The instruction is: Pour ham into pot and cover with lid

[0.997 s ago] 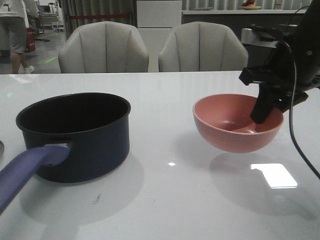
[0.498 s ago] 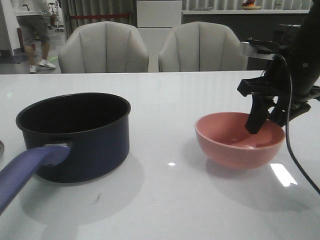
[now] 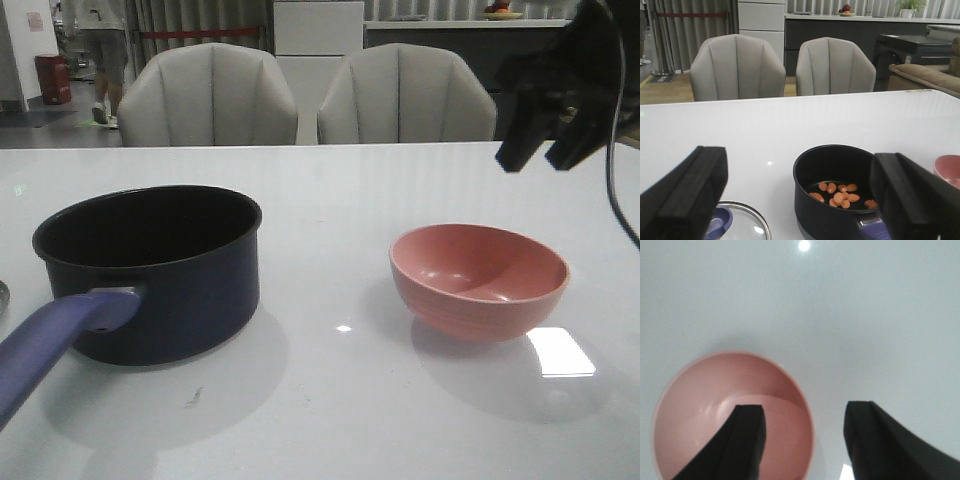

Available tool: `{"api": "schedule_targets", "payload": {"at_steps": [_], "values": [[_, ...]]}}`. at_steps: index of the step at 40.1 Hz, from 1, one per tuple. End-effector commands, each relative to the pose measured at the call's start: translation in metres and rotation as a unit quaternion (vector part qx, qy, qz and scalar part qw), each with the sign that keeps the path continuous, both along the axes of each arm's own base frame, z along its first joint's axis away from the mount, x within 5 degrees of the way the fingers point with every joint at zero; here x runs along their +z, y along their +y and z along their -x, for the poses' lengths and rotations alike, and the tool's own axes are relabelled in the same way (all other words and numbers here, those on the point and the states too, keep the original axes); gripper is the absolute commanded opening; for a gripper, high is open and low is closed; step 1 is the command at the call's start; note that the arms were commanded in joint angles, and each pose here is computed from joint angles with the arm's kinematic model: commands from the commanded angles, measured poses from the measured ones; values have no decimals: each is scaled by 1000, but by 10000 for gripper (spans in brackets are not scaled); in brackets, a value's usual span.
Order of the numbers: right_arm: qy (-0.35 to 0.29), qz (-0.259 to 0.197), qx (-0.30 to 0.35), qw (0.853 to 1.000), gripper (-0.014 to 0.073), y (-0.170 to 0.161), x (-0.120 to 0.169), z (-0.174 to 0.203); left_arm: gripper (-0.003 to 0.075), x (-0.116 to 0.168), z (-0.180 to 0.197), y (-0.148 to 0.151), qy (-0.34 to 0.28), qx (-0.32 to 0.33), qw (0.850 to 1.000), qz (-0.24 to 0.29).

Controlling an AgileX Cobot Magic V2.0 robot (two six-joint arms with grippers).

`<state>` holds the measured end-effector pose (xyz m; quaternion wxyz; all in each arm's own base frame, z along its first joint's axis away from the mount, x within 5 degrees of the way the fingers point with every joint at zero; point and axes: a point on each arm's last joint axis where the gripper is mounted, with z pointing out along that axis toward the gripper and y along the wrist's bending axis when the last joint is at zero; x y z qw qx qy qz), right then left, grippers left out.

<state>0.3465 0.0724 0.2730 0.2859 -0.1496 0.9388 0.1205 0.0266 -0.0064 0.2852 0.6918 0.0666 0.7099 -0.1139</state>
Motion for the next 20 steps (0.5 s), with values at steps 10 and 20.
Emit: {"api": "schedule_targets", "payload": {"at_steps": [10,20], "values": [[-193,-43,9,980,465,11,96,62,625,14,1,0,-42,-5,999,12],[-298,-68,6,952,465,8,112,121,625,14,1,0,-42,-5,999,12]]}}
